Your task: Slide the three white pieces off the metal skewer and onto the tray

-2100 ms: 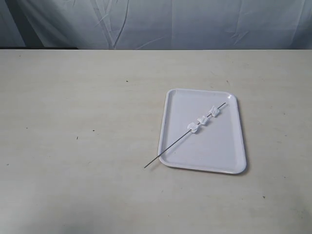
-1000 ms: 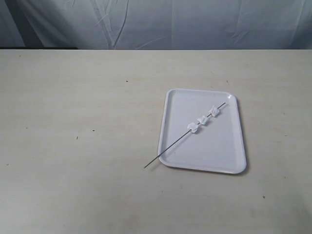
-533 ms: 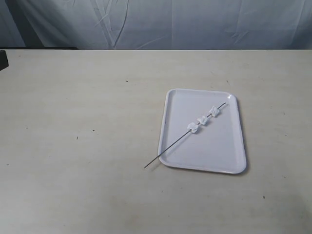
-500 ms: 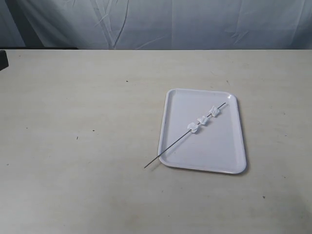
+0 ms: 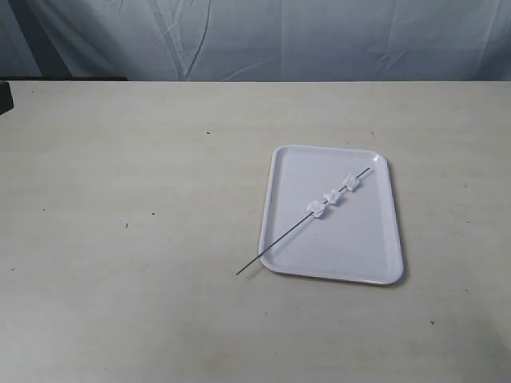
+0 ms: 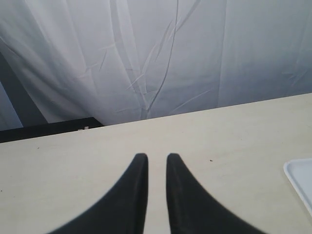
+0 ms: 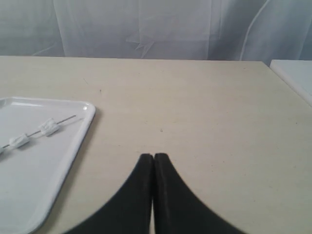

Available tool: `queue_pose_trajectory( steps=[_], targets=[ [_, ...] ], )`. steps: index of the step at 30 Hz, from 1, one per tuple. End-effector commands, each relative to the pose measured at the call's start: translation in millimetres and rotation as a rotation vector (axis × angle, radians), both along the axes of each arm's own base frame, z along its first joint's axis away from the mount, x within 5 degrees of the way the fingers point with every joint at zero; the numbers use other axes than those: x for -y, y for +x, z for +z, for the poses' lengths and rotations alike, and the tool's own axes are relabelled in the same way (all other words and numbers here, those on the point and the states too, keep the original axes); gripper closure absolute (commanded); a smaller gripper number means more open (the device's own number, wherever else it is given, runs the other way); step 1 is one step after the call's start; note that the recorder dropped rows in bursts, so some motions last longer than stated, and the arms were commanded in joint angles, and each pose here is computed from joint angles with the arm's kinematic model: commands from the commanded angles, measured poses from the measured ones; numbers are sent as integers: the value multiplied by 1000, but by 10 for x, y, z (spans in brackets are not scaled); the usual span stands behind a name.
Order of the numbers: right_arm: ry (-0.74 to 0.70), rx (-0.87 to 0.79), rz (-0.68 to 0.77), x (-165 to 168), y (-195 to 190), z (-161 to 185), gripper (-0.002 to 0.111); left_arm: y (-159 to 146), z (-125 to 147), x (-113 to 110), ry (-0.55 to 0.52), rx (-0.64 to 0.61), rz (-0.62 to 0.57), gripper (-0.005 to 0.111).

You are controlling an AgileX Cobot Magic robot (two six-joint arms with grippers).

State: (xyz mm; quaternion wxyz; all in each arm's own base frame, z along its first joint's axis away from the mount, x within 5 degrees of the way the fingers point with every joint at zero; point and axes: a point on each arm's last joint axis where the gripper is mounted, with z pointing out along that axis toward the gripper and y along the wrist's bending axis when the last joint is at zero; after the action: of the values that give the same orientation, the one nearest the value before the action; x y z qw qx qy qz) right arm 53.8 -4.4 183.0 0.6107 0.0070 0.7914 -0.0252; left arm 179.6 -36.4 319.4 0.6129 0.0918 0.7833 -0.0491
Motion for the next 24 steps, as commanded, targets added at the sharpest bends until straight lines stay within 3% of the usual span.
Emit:
queue_pose_trajectory(
  steps=[1,13,21,24],
  targets=[
    [78,130,-5,-8,-4,219,109,1,19,18,-1,9,-10,92],
    [99,144,-46,26,-165,1239,109,1,19,18,-1,9,-10,92],
    [101,-72,-68,33,285,1561,109,1,19,18,-1,9,-10,92],
    [188,-32,-29,-21,496,1610,109,1,19,18,-1,9,-10,92]
  ],
)
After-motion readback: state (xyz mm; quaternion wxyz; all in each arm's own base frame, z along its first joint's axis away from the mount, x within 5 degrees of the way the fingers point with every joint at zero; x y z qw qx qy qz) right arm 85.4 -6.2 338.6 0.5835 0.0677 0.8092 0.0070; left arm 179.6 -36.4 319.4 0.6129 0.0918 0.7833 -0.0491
